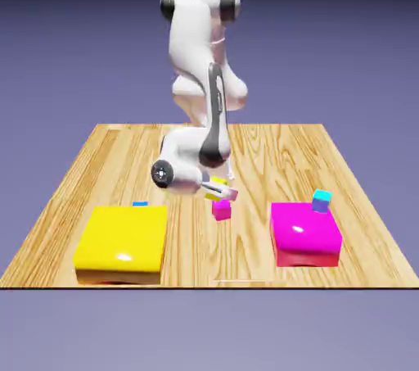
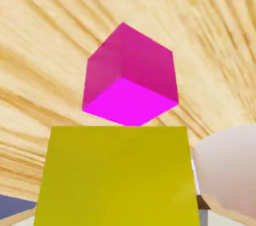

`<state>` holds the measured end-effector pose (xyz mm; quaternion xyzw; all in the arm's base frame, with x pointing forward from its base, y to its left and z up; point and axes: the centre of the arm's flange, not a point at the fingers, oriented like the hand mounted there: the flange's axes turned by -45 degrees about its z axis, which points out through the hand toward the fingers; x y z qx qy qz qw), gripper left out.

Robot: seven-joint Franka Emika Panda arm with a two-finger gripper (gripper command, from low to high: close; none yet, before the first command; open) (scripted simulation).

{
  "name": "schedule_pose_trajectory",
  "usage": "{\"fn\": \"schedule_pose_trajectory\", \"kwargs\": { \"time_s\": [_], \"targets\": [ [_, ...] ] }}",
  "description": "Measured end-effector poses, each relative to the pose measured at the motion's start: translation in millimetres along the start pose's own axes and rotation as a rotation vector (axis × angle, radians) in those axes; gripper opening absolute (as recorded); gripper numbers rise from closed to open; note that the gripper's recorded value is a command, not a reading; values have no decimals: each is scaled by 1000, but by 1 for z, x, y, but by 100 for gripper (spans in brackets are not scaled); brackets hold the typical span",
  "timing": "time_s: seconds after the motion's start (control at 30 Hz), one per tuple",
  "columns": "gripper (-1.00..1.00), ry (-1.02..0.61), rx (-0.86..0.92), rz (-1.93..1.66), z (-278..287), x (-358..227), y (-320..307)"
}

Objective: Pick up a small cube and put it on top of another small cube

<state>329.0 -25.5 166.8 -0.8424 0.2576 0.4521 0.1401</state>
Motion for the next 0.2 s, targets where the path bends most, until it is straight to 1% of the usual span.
{"fn": "schedule_pose_trajectory", "kwargs": {
  "time_s": [0.1, 0.13, 0.2],
  "targets": [
    [-100, 1, -1, 1, 46, 12, 1],
    [100, 1, -1, 1, 46, 12, 1],
    [100, 1, -4, 1, 46, 12, 1]
  ]
}}
